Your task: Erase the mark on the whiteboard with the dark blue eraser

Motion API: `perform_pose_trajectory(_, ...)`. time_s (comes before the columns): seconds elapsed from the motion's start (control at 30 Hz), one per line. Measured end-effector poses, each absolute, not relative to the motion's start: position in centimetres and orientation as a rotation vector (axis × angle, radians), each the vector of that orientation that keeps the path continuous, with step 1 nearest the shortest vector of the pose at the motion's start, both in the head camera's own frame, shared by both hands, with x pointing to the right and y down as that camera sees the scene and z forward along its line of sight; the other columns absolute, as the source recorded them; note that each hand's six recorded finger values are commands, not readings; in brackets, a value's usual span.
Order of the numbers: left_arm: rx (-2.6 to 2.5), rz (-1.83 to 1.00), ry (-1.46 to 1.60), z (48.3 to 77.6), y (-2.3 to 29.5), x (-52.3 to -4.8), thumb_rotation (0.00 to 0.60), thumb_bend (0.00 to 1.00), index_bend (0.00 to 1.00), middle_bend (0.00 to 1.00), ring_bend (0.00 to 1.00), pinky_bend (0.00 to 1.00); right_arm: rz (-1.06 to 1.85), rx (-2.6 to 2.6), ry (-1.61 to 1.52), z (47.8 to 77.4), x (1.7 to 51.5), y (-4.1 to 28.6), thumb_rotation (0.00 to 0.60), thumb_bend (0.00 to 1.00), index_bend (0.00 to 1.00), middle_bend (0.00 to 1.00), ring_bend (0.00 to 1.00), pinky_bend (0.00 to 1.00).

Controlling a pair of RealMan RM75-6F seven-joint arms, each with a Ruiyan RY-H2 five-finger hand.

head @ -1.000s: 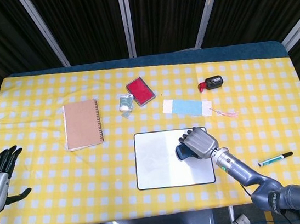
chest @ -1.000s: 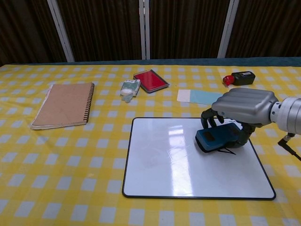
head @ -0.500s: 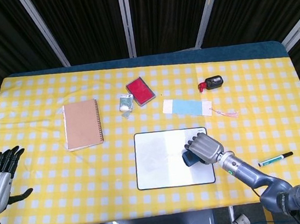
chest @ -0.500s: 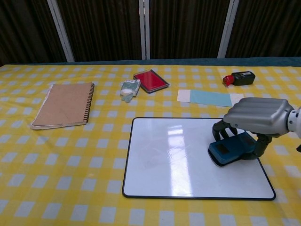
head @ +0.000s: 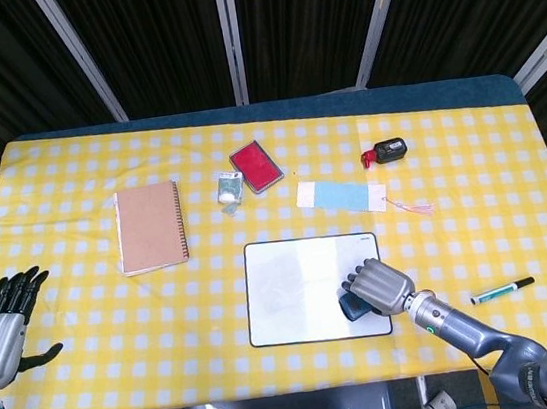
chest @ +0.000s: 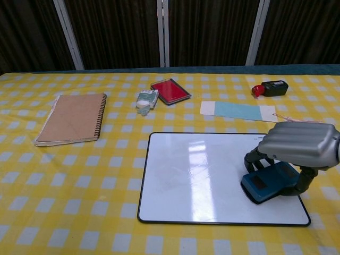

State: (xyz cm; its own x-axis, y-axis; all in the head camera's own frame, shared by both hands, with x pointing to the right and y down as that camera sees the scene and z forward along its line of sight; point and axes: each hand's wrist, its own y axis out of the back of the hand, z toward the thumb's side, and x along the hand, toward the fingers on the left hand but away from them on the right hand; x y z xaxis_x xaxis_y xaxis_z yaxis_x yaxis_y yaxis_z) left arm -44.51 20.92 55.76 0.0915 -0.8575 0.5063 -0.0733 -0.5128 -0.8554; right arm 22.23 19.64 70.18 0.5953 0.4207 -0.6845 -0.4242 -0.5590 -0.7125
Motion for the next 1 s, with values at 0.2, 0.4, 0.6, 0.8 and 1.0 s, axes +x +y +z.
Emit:
perform_pose_trajectory(0.2, -1.700, -1.491, 0.931, 55.7, 20.9, -44.7, 0.600, 0.00, 0.00, 0.00, 0.00, 0.00, 1.113, -1.795, -0.059, 71.2, 22.0, 17.4, 0.600, 0.69, 0.56, 0.57, 0.46, 0.51)
perform_pose_trajectory(0.4, -1.698, -1.491, 0.934, 55.6, 20.9, -44.8, 0.600, 0.00, 0.00, 0.00, 0.00, 0.00, 1.137, -1.755, -0.136, 71.9, 21.3, 15.2, 0.600, 0.69, 0.56, 0.57, 0.46, 0.51)
perform_pose_trajectory(0.6, -1.699, -1.490, 0.937, 55.6, 20.9, -44.8, 0.600, 0.00, 0.00, 0.00, 0.00, 0.00, 1.141, -1.731, -0.134, 72.0, 20.9, 14.8, 0.600, 0.69, 0.56, 0.58, 0.46, 0.51)
perform_pose_trajectory(0.8, -1.699, -1.487, 0.937, 55.5, 20.9, -44.8, 0.600, 0.00, 0.00, 0.00, 0.00, 0.00, 1.146, -1.740, -0.113, 72.1, 20.5, 15.5, 0.600, 0.69, 0.56, 0.58, 0.46, 0.51)
perform_pose_trajectory(1.0, -1.698, -1.488, 0.939, 55.5, 20.9, -44.9, 0.600, 0.00, 0.00, 0.00, 0.00, 0.00, 1.109, -1.781, -0.058, 71.0, 20.1, 17.8, 0.600, 0.69, 0.57, 0.58, 0.47, 0.51)
